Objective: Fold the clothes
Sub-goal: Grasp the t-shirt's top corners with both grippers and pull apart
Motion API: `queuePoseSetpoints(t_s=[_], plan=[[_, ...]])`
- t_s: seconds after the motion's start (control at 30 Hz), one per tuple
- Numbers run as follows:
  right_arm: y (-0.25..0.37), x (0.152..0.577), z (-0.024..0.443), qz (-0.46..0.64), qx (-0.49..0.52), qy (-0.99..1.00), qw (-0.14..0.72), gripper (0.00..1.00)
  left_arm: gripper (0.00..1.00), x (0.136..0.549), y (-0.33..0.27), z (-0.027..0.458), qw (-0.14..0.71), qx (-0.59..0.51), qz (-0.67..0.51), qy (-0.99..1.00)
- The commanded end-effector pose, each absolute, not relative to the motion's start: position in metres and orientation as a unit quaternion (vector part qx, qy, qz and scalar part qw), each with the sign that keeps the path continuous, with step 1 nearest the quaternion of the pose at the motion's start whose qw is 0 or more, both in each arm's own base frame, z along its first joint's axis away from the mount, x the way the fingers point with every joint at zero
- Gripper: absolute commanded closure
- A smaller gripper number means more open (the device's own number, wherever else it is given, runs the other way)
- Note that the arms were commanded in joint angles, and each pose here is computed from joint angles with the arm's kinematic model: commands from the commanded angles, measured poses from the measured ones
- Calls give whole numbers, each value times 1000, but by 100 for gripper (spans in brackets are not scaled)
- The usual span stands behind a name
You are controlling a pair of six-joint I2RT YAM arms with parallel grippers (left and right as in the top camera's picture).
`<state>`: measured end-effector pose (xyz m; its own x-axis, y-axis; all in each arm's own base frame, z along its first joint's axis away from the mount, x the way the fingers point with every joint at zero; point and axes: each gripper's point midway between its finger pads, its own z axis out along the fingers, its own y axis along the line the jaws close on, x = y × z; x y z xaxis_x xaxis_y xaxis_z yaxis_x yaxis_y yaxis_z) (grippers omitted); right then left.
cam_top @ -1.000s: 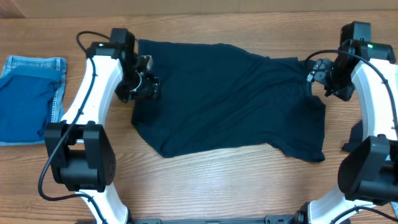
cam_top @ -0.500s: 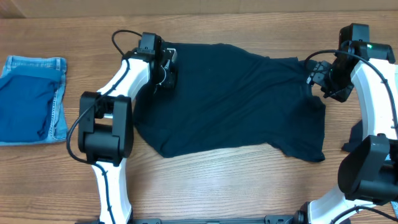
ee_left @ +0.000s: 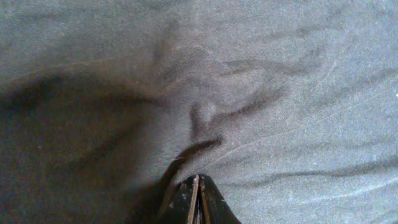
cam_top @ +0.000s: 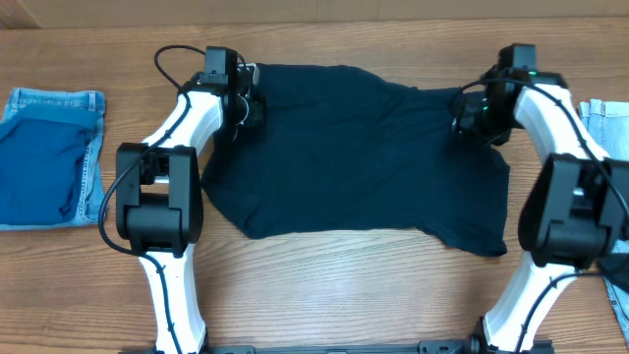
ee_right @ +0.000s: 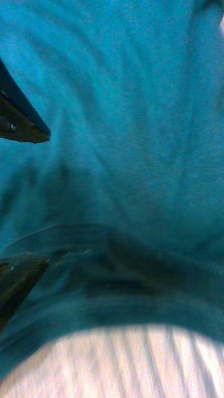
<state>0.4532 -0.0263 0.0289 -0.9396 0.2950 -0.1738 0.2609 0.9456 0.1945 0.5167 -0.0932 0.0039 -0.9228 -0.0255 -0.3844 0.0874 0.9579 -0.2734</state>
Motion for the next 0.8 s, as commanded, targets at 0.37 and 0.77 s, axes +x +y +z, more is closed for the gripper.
queuePoseSetpoints(t_s=[0.37, 0.77], plan=[[-13, 524, -34, 115, 110, 967, 199, 29, 79, 531, -60, -21, 210, -71, -87, 971], [-3, 549, -15, 154, 90, 950, 255, 7, 64, 564, -66, -1, 283, -73, -112, 950]])
